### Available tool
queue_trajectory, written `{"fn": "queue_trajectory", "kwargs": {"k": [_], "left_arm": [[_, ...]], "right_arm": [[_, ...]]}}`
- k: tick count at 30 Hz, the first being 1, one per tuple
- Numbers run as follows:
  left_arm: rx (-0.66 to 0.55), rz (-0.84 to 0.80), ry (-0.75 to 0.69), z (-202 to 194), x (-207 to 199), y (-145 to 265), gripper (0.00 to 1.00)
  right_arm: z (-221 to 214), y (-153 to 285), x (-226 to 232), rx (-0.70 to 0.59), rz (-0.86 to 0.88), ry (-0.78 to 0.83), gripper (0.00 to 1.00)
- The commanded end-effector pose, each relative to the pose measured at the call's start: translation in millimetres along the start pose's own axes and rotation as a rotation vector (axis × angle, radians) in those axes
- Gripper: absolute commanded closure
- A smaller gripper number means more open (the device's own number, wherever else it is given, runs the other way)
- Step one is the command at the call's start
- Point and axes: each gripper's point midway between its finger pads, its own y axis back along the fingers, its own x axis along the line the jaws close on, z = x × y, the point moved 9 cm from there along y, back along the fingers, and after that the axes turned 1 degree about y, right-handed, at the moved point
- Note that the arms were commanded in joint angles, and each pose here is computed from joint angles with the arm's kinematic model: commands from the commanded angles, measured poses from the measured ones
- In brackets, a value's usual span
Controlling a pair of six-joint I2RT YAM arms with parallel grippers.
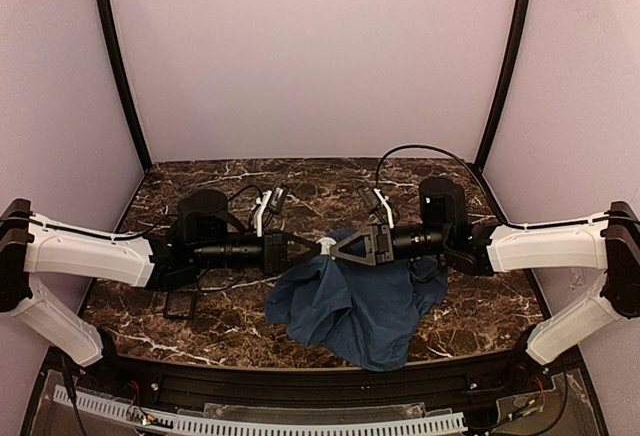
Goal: Remove the brooch from the garment
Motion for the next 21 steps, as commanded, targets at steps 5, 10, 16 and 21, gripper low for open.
{"fn": "queue_trajectory", "kwargs": {"k": [5, 10, 16, 21], "left_arm": [[-0.027, -0.043, -0.014, 7.8, -8.1, -0.3, 0.99], [-0.023, -0.047, -0.014, 7.4, -8.2, -0.5, 0.99], [0.003, -0.051, -0.018, 4.8, -7.0, -2.2, 0.88], [0.046, -0.003, -0.052, -0.1, -4.2, 1.4, 0.27]], "right_arm": [[5.5, -6.0, 10.6, -0.005, 0.052, 0.057, 0.71], [4.7, -8.4, 11.2, -0.005, 0.073, 0.053, 0.84], [5.9, -10.9, 11.2, -0.014, 0.079, 0.053, 1.0], [8.2, -8.6, 12.1, -0.039, 0.057, 0.06, 1.0]]}}
